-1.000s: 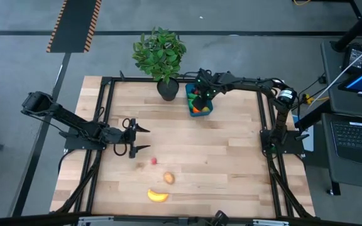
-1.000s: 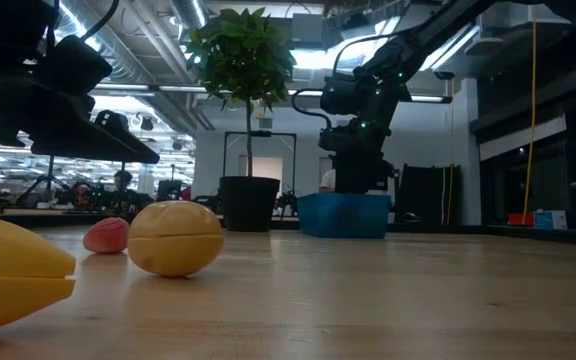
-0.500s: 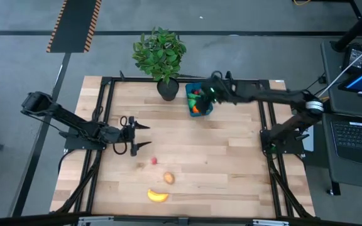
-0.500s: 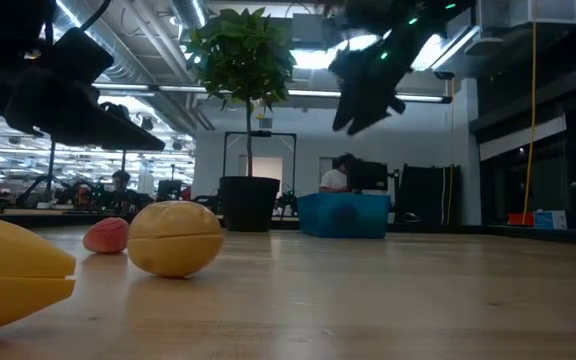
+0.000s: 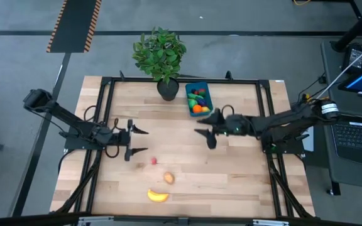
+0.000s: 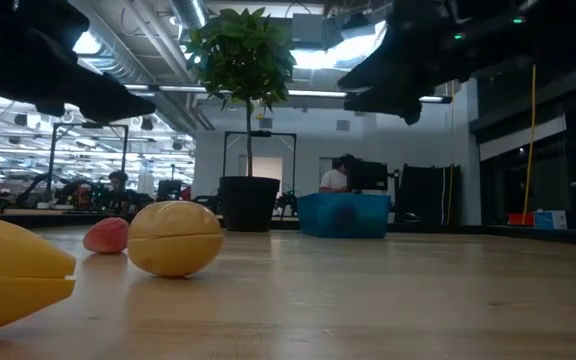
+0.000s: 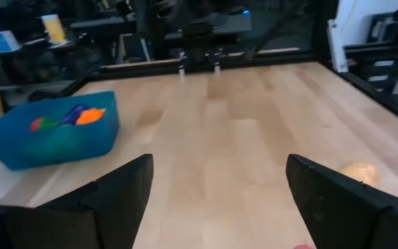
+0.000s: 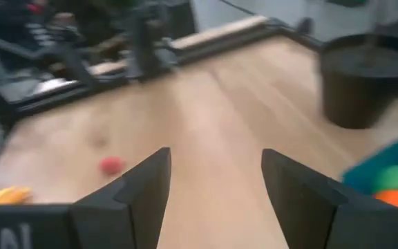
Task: Pick and placing Produce into tupperware
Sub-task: Put the peach into the blue bin
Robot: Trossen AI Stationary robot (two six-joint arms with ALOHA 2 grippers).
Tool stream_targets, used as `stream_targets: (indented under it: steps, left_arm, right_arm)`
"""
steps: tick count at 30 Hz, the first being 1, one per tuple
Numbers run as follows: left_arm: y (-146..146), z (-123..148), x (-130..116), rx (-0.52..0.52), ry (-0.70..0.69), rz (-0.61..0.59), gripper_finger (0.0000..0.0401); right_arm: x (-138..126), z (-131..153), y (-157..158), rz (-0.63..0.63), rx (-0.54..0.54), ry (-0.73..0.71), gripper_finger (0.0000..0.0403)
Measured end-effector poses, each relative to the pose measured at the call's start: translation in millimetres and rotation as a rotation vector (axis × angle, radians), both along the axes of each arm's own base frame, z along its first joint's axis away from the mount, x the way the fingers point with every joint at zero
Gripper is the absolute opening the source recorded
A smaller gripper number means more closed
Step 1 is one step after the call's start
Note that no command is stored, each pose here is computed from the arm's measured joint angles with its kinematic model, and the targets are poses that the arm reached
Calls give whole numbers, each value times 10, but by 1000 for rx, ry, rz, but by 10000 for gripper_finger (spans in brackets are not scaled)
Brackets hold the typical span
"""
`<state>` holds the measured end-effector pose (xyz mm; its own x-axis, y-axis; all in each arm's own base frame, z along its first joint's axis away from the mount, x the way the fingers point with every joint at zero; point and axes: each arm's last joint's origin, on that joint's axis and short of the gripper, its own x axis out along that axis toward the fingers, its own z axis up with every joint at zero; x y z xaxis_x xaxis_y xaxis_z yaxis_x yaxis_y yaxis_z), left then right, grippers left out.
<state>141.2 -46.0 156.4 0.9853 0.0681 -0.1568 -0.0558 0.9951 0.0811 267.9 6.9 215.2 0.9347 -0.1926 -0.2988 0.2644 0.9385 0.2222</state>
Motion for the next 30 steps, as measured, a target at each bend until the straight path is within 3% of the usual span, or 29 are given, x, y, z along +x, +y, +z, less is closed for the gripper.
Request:
stream_targets:
  steps: [6, 10, 25, 30]
  left_arm:
    - [-52, 8, -20, -37, -6, -39, 324]
    - [-55, -3, -23, 23, 6, -50, 324]
    - [-50, -32, -28, -28, 32, -31, 324]
    - [-61, -82, -28, -25, 150, -50, 324]
  right_arm:
    - [-97, -71, 333, 142, -38, -97, 227]
    - [-125, -71, 457, 192, -39, -111, 227]
    - [-21, -391, 521, 189, 8, 8, 227]
    - [3, -449, 527, 176, 44, 18, 227]
